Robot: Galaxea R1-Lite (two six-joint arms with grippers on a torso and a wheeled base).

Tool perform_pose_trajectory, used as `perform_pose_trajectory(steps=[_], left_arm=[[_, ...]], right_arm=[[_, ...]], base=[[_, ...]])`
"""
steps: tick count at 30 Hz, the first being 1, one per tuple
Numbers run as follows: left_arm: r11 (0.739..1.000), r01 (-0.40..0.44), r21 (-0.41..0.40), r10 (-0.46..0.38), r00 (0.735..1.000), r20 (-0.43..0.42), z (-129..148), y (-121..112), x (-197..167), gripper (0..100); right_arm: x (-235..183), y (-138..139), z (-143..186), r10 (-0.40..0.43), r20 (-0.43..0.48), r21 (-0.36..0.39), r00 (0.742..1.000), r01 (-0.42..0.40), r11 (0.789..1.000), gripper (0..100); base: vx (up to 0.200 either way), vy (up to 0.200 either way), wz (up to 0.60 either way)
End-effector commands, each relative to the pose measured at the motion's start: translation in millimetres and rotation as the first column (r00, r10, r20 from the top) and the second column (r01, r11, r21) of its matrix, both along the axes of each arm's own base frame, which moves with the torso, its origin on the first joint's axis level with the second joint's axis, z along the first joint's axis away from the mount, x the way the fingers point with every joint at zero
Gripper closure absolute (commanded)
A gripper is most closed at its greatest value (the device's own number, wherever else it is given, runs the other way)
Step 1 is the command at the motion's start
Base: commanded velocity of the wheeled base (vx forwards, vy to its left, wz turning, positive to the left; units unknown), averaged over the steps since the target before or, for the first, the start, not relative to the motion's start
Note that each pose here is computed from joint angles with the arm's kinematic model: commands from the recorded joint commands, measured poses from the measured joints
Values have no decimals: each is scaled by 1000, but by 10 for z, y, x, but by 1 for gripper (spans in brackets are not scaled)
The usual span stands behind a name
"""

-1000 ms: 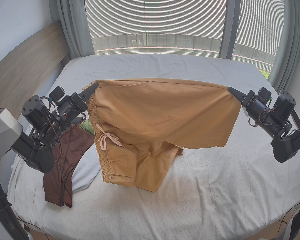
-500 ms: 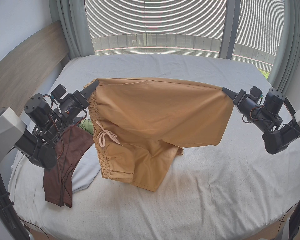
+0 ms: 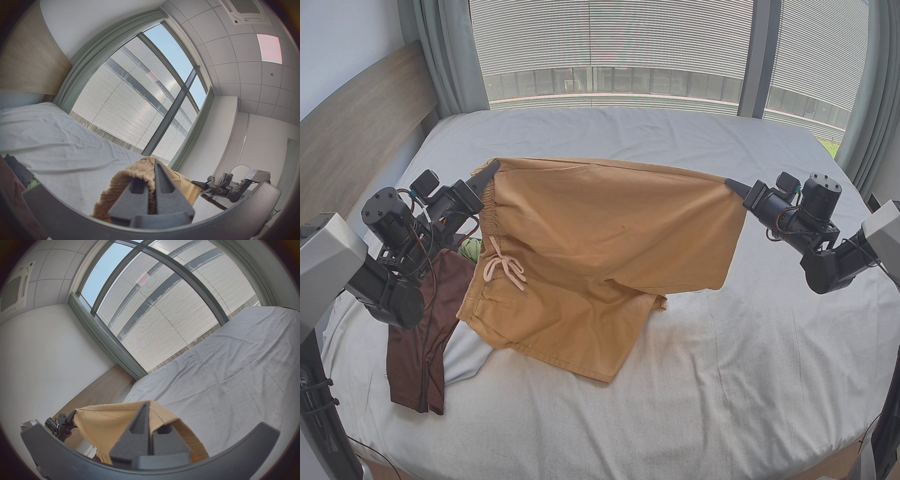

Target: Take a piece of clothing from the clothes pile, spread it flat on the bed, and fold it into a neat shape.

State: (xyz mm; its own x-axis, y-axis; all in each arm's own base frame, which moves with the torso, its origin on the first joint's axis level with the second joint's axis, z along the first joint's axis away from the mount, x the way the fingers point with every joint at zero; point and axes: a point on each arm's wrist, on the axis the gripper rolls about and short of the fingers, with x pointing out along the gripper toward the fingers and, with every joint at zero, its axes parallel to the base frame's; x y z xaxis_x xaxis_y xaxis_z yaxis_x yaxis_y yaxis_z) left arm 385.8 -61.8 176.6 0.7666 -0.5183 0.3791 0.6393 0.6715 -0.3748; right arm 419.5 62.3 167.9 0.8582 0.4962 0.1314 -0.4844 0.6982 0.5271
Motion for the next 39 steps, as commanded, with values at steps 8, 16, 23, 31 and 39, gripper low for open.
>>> perform_pose_trajectory(steps=[8,16,23,31,39], left_arm=[[1000,-3,2,3,999,-34,-372,-40,396,100],[1000,-4,-1,4,1000,-21,-508,-66,595,100],[999,-41,-23,41,999,1,-504,-84,796,100],[998,-47,-34,47,999,4,-476,-44,889,100],[997,-61,-45,61,998,0,-458,41,998,100]], right_arm=[[387,65,-261,2,-32,-15,999,-3,1000,100],[603,79,-366,-1,-32,-15,999,0,1000,100],[826,107,-460,0,-36,-14,999,0,1000,100],[968,125,-518,0,-10,-10,1000,0,1000,100],[1152,98,-679,-11,-1,-8,1000,11,1000,100]], base=[[0,0,0],[0,0,0],[0,0,0],[0,0,0],[0,0,0]])
